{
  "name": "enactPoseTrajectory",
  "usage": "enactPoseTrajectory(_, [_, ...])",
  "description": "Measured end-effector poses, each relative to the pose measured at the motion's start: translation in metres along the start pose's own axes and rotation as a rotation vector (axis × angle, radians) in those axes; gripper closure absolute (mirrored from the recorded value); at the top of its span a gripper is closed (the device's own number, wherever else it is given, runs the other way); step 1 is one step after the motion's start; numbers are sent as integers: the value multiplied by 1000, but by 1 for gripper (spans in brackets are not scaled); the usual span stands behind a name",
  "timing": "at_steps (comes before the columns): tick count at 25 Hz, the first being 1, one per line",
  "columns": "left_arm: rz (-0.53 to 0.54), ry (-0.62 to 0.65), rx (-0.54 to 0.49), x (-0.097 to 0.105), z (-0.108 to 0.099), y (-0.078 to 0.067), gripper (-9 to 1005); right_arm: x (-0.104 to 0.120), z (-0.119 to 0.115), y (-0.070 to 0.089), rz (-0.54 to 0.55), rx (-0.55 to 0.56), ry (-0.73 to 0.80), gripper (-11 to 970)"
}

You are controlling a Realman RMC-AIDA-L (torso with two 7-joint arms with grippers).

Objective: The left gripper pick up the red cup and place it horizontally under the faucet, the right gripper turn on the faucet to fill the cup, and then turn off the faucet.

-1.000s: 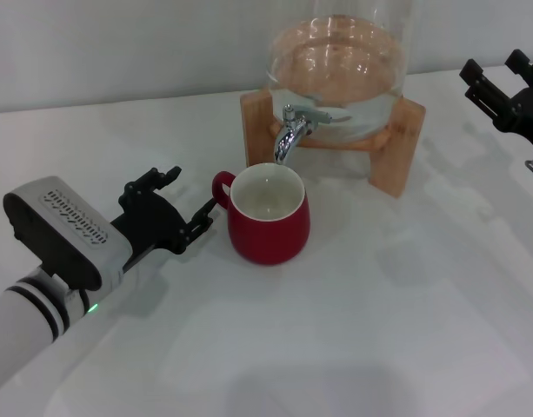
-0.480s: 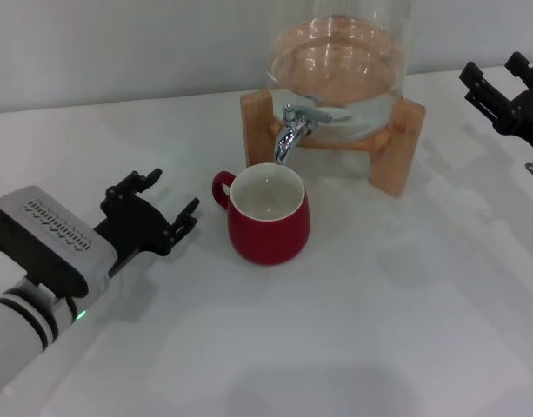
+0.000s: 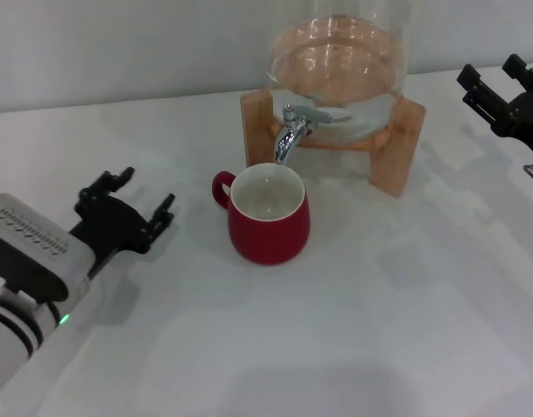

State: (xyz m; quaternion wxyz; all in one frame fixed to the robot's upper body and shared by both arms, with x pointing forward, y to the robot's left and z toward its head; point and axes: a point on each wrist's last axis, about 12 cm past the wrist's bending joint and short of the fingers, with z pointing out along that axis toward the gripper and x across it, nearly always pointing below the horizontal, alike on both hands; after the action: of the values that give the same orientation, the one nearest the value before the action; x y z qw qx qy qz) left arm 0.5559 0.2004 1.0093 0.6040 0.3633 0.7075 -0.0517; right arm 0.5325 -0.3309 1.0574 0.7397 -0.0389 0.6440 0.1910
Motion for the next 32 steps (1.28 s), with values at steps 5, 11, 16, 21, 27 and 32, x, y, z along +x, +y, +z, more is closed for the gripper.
enactPoseTrajectory(5, [-29, -28, -74, 1, -8, 7, 322, 0, 0, 0, 1, -3, 0, 109])
enactPoseTrajectory(11, [-82, -111, -172, 2, -23, 16, 323, -1, 1, 1, 1, -6, -2, 108])
enactPoseTrajectory(16, [-151, -181, -283, 3, -38, 26, 323, -1, 0, 1, 2, -8, -6, 108])
enactPoseTrajectory(21, [-210, -220, -389, 8, -52, 34, 323, -2, -3, 1, 5, -12, -17, 108])
enactPoseTrajectory(27, [-239, -272, -463, 8, -63, 39, 323, -2, -12, 1, 21, -19, -27, 108])
enactPoseTrajectory(32, [-259, -289, -513, 10, -70, 42, 323, 0, -25, 4, 45, -43, -28, 108])
